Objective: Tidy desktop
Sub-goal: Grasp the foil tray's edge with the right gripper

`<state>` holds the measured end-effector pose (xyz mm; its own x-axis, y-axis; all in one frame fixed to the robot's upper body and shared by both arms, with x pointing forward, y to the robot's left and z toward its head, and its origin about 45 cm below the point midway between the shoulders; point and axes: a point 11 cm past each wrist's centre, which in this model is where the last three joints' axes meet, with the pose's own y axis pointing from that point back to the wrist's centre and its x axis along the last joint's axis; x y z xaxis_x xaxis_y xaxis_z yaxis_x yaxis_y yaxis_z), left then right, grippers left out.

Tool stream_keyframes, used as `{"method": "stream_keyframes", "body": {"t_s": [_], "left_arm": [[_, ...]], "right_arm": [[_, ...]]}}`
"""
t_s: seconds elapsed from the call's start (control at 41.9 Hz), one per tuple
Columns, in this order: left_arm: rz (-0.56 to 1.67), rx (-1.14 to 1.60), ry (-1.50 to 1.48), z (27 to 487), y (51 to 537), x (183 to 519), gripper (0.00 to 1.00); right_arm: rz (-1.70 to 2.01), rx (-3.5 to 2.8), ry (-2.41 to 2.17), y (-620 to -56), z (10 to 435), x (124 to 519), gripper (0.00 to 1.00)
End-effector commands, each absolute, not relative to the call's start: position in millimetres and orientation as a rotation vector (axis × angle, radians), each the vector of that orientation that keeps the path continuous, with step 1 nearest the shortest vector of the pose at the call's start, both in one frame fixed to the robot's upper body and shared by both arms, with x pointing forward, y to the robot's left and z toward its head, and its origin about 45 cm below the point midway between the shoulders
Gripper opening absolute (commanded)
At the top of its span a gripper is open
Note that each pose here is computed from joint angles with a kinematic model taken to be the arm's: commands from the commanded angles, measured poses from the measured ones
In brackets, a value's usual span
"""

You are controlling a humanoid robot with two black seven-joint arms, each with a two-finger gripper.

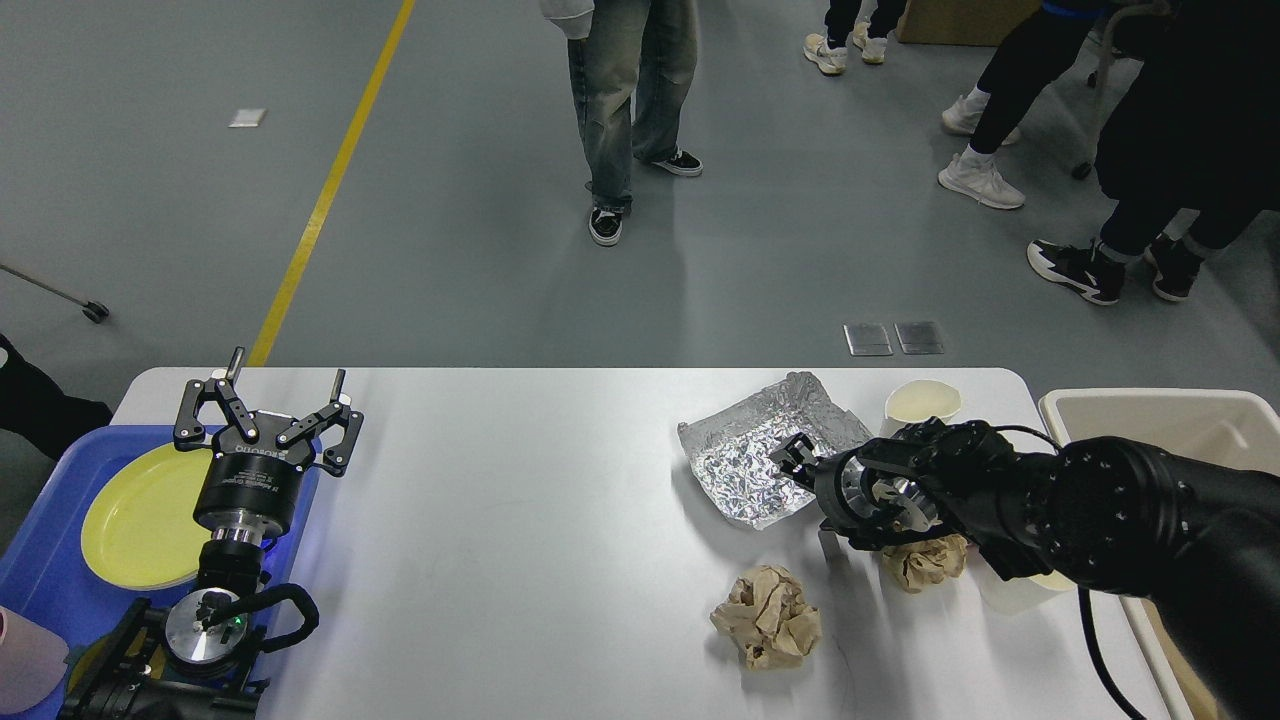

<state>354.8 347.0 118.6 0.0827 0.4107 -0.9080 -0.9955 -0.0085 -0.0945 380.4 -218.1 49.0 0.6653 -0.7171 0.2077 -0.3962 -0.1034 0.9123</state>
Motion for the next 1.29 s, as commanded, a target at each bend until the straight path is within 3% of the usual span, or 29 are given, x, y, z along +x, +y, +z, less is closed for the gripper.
{"method": "stream_keyframes", "body": {"t_s": [0.0,0.167,0.287,0.406,0.454,0.573,1.266], "left_arm": [[1.334,-0.954,0.817,119,347,355,0.96],[1.334,-0.954,0.817,119,347,355,0.96],[1.334,-0.954,0.817,119,347,355,0.96],[1.334,-0.954,0.817,119,347,355,0.96],[1.334,-0.954,0.817,119,347,355,0.96],[1.335,-0.954,0.818,118,347,355,0.96],[1.334,-0.954,0.817,119,347,355,0.96]], "right_arm": [[-0.345,1.708,-0.918,-221,45,377,0.71],[-0.343,1.708,-0.924,-220,45,378,0.71],[-0.359,1.717,-0.931,-217,45,378,0.6],[-0.368,1.714,-0.926,-215,42,375,0.4],[-0.369,1.709,-0.935,-215,41,374,0.25],[-0.367,1.701,-0.963,-215,41,374,0.0],[-0.39,1.694,-0.927,-203,55,373,0.0]]}}
